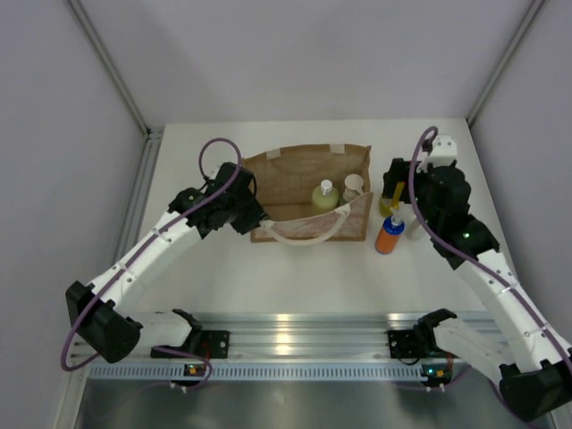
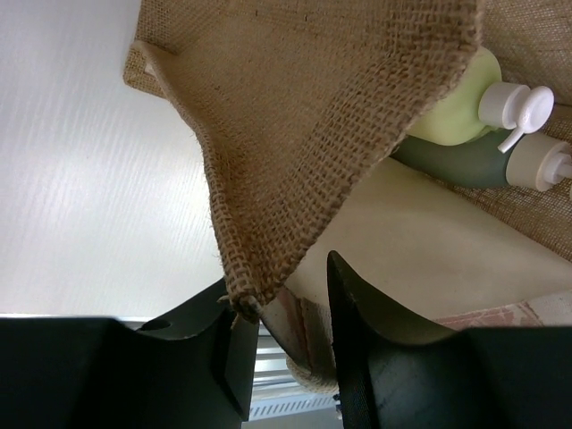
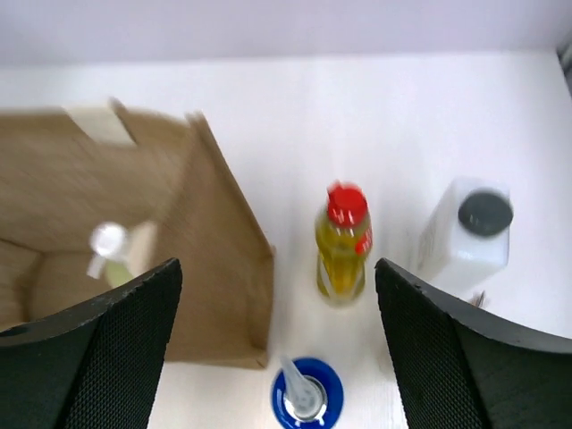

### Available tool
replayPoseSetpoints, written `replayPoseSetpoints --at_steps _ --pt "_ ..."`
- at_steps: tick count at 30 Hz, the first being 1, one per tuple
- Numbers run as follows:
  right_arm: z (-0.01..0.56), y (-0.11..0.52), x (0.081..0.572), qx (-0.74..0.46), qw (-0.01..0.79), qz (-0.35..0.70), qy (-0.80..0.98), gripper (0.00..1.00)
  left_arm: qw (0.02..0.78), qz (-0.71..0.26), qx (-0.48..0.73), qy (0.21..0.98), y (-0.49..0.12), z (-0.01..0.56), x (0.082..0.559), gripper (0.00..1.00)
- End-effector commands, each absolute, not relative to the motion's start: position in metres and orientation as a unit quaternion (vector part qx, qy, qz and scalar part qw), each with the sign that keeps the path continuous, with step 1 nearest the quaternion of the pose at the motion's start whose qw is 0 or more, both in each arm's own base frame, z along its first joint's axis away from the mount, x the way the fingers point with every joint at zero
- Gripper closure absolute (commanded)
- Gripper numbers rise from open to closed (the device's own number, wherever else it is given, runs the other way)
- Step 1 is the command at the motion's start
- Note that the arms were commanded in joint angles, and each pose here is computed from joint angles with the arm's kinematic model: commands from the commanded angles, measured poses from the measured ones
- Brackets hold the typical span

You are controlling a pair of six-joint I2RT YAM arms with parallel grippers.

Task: Take the personal care products out of the canvas bag

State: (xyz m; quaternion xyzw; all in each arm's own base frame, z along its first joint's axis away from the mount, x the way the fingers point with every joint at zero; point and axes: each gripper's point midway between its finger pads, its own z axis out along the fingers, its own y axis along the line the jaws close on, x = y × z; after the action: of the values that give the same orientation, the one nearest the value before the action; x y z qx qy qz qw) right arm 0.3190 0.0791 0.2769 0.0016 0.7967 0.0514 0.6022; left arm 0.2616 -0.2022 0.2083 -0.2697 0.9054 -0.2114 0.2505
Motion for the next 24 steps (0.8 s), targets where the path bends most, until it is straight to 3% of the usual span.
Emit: replayPoseSetpoints --at_steps 1,6,12,16,24 --pt "0.358 0.095 0.318 -0.013 0.640 0.109 0.760 0.16 0.257 -0.225 -0.250 0.906 -0.206 0.219 0.263 0.61" --pt "0.364 0.182 0.312 -0.097 0.568 0.223 0.786 0.26 0.249 -0.213 -0.244 0.913 -0.201 0.206 0.256 0.61" --pt "0.314 0.268 0.311 -0.143 0.455 0.216 0.852 0.26 0.236 -0.189 -0.235 0.924 -0.196 0.186 0.251 0.68" --pt "0.299 0.281 0.320 -0.109 0.422 0.180 0.882 0.22 0.223 -0.189 -0.225 0.930 -0.201 0.177 0.251 0.69" --pt "0.261 0.275 0.346 -0.060 0.404 0.095 0.908 0.22 0.204 -0.202 -0.220 0.932 -0.211 0.172 0.251 0.69"
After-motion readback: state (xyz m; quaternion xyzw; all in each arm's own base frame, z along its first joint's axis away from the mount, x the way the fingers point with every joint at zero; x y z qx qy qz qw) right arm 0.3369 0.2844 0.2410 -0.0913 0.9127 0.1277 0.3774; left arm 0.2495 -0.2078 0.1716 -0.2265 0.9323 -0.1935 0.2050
